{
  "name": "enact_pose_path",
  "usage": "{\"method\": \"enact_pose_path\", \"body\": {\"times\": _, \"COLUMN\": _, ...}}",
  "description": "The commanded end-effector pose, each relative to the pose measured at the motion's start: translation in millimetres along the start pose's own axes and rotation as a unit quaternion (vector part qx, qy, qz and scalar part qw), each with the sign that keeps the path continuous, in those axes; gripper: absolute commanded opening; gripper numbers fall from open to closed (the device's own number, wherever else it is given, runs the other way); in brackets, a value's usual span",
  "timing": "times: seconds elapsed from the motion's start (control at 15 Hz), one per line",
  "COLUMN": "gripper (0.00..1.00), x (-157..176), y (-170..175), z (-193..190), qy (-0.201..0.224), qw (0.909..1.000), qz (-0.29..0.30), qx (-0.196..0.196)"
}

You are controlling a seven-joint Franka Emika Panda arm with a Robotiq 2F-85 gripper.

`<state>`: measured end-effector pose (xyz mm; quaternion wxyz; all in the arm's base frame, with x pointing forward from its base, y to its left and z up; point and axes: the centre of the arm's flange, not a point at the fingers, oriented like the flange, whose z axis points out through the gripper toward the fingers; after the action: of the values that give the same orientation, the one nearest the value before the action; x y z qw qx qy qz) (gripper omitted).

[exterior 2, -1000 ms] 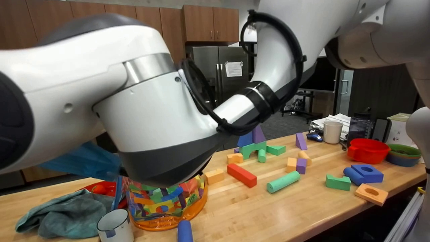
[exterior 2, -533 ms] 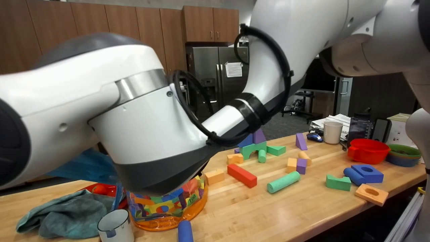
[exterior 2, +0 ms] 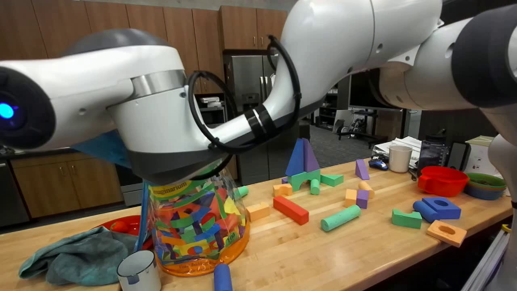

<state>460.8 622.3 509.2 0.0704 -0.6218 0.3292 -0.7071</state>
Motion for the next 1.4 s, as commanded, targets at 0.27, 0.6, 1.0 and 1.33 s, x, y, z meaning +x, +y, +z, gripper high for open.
{"method": "enact_pose_path", "body": {"times": 0.27, "gripper": 1.00, "x": 34.4, "y": 7.6, "z": 63.7, "qy": 0.045, "qw": 0.9831, "qz": -0.115, "qx": -0.136}}
{"method": "enact_pose_path", "body": {"times": 0.6, "gripper": 1.00, "x": 43.4, "y": 19.9, "z": 68.5, "qy": 0.055, "qw": 0.9576, "qz": -0.202, "qx": -0.198}}
{"method": "enact_pose_path", "body": {"times": 1.0, "gripper": 1.00, "x": 25.5, "y": 52.3, "z": 81.0, "qy": 0.023, "qw": 0.9033, "qz": -0.335, "qx": -0.268}}
{"method": "enact_pose_path", "body": {"times": 1.33, "gripper": 1.00, "x": -12.0, "y": 89.8, "z": 80.1, "qy": -0.036, "qw": 0.8469, "qz": -0.436, "qx": -0.302}}
